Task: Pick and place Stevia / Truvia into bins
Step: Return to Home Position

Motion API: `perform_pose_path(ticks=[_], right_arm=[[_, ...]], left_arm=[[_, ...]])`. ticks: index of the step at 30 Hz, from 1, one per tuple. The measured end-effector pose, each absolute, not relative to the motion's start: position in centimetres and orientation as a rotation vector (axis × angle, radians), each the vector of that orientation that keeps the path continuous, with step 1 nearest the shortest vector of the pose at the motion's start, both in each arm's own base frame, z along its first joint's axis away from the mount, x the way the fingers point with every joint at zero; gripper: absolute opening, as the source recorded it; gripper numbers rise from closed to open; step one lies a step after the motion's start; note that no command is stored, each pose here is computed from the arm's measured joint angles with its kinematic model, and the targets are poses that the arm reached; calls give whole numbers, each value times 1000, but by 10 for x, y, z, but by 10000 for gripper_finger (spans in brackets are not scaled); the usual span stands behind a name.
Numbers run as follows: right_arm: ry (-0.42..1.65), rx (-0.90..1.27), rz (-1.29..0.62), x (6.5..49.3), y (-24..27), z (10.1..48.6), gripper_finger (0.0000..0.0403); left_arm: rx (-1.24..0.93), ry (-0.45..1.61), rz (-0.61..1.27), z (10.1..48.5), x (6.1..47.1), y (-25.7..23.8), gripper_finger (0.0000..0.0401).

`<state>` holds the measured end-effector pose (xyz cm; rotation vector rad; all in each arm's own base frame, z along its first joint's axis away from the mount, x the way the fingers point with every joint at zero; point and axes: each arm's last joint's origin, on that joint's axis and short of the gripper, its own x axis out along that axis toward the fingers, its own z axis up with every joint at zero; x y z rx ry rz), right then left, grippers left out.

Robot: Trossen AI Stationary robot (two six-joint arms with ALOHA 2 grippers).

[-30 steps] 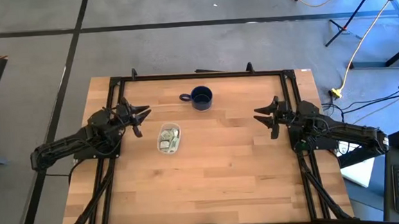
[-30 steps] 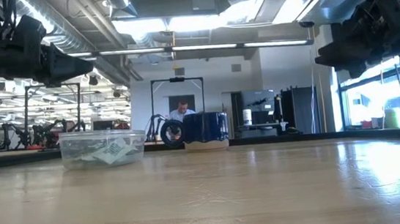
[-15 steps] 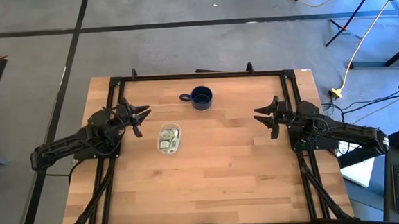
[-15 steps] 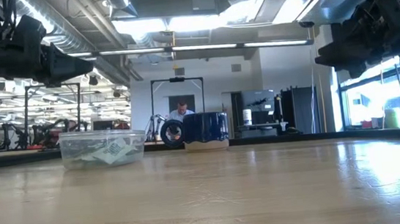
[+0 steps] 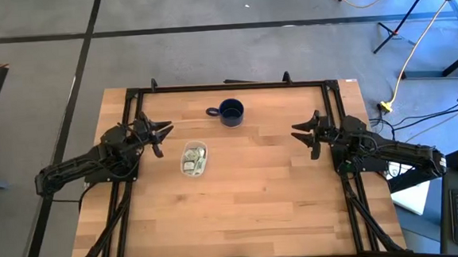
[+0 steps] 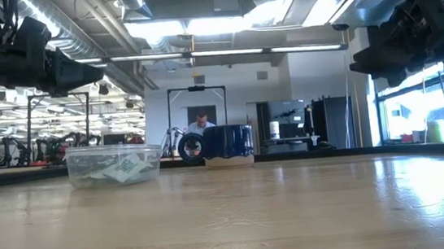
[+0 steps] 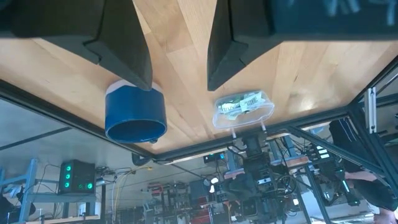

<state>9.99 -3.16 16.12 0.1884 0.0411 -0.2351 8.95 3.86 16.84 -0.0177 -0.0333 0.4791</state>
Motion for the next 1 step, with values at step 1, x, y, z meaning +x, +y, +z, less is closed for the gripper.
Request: perform_pose_path(ticks=[1], right_arm=[[41,188,-235,100,-32,161,157]], left_arm=[[-18,-33,479,168,90,39,82]])
